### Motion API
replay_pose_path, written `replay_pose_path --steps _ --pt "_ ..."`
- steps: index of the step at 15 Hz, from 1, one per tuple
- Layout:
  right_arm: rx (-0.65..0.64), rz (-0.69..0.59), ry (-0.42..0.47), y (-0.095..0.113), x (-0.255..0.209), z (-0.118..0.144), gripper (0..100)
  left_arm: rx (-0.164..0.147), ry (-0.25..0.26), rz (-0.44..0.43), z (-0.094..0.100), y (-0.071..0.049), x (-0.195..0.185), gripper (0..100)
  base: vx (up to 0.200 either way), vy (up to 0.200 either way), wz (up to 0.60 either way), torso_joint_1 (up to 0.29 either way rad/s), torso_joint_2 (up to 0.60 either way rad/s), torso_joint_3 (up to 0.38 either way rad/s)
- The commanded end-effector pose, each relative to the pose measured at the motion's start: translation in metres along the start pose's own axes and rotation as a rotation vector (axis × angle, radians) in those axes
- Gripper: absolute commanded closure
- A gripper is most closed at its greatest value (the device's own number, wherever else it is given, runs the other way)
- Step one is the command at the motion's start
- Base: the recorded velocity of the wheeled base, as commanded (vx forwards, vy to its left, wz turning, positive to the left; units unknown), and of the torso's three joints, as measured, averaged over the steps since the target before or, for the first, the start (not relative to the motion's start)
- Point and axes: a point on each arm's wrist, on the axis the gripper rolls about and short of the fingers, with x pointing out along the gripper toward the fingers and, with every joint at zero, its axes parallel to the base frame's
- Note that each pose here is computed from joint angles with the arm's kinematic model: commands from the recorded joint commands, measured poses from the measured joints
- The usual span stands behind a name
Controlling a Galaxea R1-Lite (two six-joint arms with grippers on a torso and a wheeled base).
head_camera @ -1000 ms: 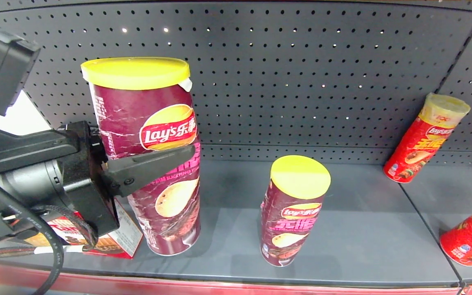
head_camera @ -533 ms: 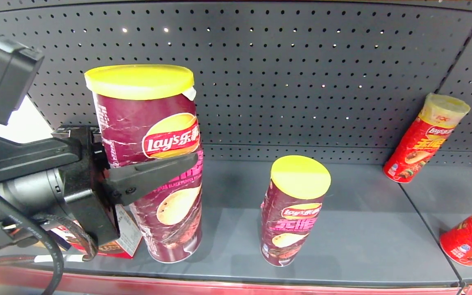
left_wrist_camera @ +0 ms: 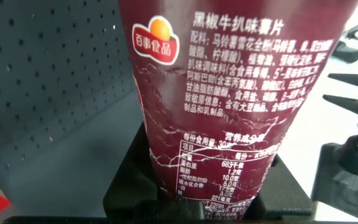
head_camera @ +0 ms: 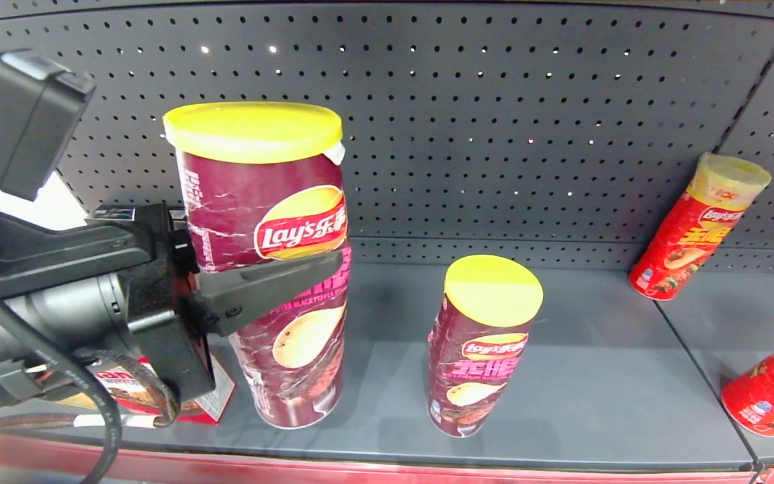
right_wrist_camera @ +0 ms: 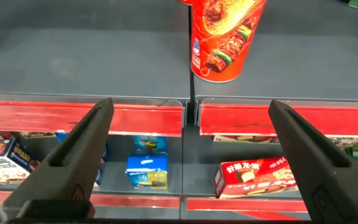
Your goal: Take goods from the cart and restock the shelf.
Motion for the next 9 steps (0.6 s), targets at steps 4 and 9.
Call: replay_pose_path --steps 4,9 --pt "-0.001 0.0 0.002 0.0 0.0 0.0 0 0.035 0.002 0.016 -0.004 0.02 0.035 100 0.0 0.0 0.0 0.0 0.0 0.0" --pt "-0.001 0.0 0.0 0.0 0.0 0.0 0 0.011 0.034 0.029 -0.021 0.058 0.067 100 0.0 0.0 0.0 0.0 0.0 0.0"
